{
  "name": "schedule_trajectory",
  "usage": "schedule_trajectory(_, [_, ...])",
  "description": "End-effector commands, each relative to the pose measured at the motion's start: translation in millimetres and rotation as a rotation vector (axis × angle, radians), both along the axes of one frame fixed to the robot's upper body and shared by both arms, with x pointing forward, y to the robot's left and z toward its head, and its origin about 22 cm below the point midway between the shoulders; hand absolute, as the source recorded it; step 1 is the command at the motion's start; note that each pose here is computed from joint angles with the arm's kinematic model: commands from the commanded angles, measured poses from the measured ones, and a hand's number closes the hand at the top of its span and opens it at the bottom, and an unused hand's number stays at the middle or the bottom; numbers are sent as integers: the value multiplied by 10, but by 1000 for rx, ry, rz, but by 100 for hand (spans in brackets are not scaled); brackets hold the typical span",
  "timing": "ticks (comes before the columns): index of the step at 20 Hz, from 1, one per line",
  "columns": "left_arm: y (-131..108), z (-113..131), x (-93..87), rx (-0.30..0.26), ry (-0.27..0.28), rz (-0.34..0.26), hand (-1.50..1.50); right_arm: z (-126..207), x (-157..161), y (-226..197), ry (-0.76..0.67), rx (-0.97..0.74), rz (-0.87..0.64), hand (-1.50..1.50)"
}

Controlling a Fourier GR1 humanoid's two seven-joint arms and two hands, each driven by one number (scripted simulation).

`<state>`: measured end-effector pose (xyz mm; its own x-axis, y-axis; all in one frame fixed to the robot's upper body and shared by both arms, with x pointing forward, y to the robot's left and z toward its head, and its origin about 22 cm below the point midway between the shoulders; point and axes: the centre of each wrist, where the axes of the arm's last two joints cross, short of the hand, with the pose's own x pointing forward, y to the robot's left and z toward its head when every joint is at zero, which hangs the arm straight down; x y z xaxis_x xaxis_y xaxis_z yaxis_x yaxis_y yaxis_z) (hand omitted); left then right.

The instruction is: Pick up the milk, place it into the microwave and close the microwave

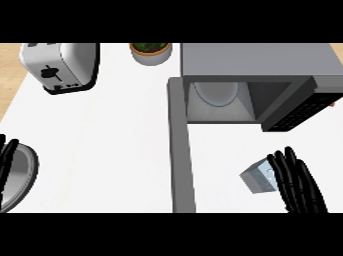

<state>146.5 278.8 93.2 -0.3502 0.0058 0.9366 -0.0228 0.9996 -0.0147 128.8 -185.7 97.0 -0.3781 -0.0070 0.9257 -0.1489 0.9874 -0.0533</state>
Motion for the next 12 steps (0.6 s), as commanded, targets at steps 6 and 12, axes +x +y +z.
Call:
schedule_trajectory(6, [-8,-56,-252,16,25,7,-150,-391,170,-93,-16,-65,-123,-150])
schedule_trajectory(12, [113,-268,-296,2,8,-10,-150,-571,433,-140,14,-67,-160,-150])
